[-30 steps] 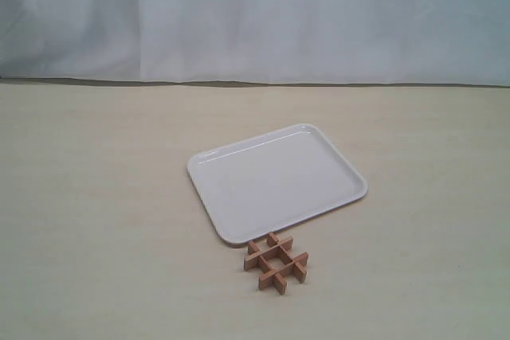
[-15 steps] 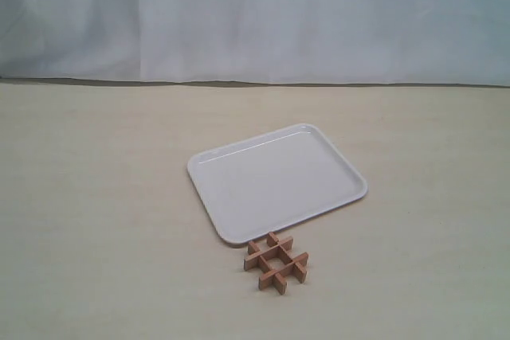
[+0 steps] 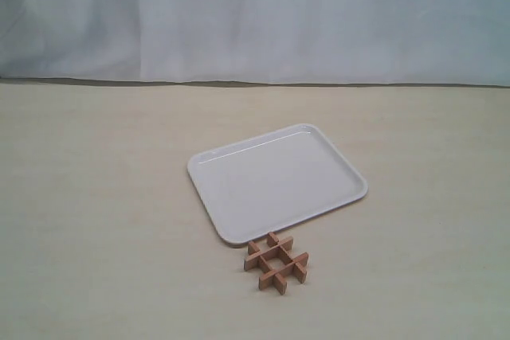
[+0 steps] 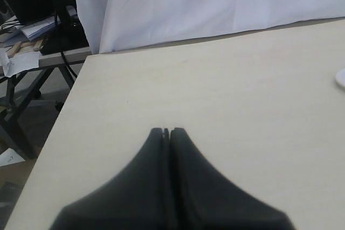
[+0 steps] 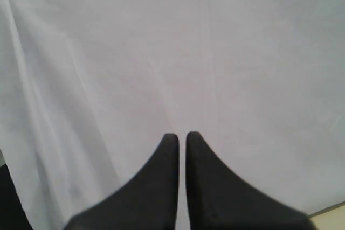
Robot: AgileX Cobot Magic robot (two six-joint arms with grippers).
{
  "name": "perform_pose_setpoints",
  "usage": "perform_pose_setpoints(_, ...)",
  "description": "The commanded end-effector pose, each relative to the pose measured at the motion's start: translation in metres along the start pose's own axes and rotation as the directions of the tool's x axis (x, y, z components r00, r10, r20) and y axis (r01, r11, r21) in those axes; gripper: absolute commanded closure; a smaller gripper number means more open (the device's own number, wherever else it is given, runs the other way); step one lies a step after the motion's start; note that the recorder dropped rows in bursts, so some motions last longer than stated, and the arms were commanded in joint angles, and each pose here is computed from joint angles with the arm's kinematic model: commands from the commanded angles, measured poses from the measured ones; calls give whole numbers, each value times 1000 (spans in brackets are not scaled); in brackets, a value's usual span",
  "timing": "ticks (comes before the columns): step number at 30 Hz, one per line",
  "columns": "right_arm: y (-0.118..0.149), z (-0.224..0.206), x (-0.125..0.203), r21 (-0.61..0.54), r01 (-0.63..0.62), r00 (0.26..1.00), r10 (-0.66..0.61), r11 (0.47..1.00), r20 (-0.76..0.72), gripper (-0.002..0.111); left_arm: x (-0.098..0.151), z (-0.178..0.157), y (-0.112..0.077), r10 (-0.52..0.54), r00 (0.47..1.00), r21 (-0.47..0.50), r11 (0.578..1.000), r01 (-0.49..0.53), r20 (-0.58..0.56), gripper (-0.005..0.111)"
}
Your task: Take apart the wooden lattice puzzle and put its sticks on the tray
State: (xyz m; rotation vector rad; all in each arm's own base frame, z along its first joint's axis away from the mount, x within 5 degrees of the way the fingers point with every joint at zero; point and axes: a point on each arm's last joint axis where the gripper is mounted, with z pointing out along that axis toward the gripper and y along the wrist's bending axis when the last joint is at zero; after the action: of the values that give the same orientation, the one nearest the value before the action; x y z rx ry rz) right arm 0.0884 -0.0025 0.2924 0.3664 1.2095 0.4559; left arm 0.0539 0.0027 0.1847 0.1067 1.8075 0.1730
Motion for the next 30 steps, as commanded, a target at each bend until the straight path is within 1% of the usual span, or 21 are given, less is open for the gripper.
perform_pose_setpoints(1, 18, 57, -4, -47, 294, 926, -297, 955, -232, 104, 0, 0, 0, -2, 1000, 5, 1000, 2, 8, 107)
perform_pose_setpoints(3, 20, 84, -2, -85, 453, 814, -450, 888, -368, 104, 0, 0, 0, -2, 1000, 5, 1000, 2, 8, 107)
perform_pose_setpoints(5, 15, 110, 3, -96, 565, 681, -529, 820, -506, 104, 0, 0, 0, -2, 1000, 5, 1000, 2, 8, 107)
perform_pose_setpoints(6, 11, 122, 6, -105, 617, 606, -556, 780, -569, 104, 0, 0, 0, -2, 1000, 5, 1000, 2, 8, 107)
perform_pose_setpoints(8, 2, 142, 13, -122, 688, 483, -576, 716, -659, 104, 0, 0, 0, -2, 1000, 5, 1000, 2, 8, 107)
perform_pose_setpoints(9, -3, 153, 19, -138, 711, 427, -579, 690, -695, 104, 0, 0, 0, -2, 1000, 5, 1000, 2, 8, 107)
perform_pose_setpoints(10, -7, 161, 25, -154, 721, 387, -577, 675, -719, 104, 0, 0, 0, -2, 1000, 5, 1000, 2, 8, 107)
perform_pose_setpoints(11, -9, 171, 33, -182, 724, 343, -576, 666, -742, 104, 0, 0, 0, -2, 1000, 5, 1000, 2, 8, 107)
perform_pose_setpoints(13, -12, 189, 53, -283, 728, 231, -613, 624, -756, 104, 0, 0, 0, -2, 1000, 5, 1000, 2, 8, 107)
perform_pose_setpoints(16, -10, 211, 86, -481, 712, 22, -700, 512, -714, 104, 0, 0, 0, -2, 1000, 5, 1000, 2, 8, 107)
perform_pose_setpoints(18, -10, 224, 110, -608, 664, -123, -738, 435, -663, 104, 0, 0, 0, -2, 1000, 5, 1000, 2, 8, 107)
perform_pose_setpoints(19, -12, 228, 123, -663, 630, -190, -747, 405, -637, 104, 0, 0, 0, -2, 1000, 5, 1000, 2, 8, 107)
perform_pose_setpoints(21, -12, 234, 141, -786, 532, -331, -777, 316, -536, 104, 0, 0, 0, -2, 1000, 5, 1000, 2, 8, 107)
perform_pose_setpoints(22, -13, 237, 146, -826, 484, -378, -783, 287, -493, 104, 0, 0, 0, -2, 1000, 5, 1000, 2, 7, 107)
perform_pose_setpoints(24, -14, 240, 161, -908, 346, -440, -814, 234, -378, 104, 0, 0, 0, -2, 1000, 5, 1000, 2, 5, 107)
perform_pose_setpoints(25, -14, 240, 167, -942, 275, -462, -832, 194, -306, 104, 0, 0, 0, -2, 1000, 5, 1000, 2, 5, 107)
perform_pose_setpoints(26, -13, 241, 171, -964, 207, -466, -849, 168, -248, 104, 0, 0, 0, -2, 1000, 5, 1000, 2, 5, 107)
perform_pose_setpoints(27, -10, 241, 175, -977, 149, -447, -871, 152, -204, 104, 0, 0, 0, -2, 1000, 5, 1000, 2, 5, 107)
perform_pose_setpoints(29, -8, 241, 183, -994, 61, -420, -901, 92, -109, 104, 0, 0, 0, -2, 1000, 5, 1000, 2, 5, 107)
perform_pose_setpoints(30, -7, 241, 186, -997, 33, -402, -912, 76, -83, 104, 0, 0, 0, -2, 1000, 5, 1000, 2, 5, 107)
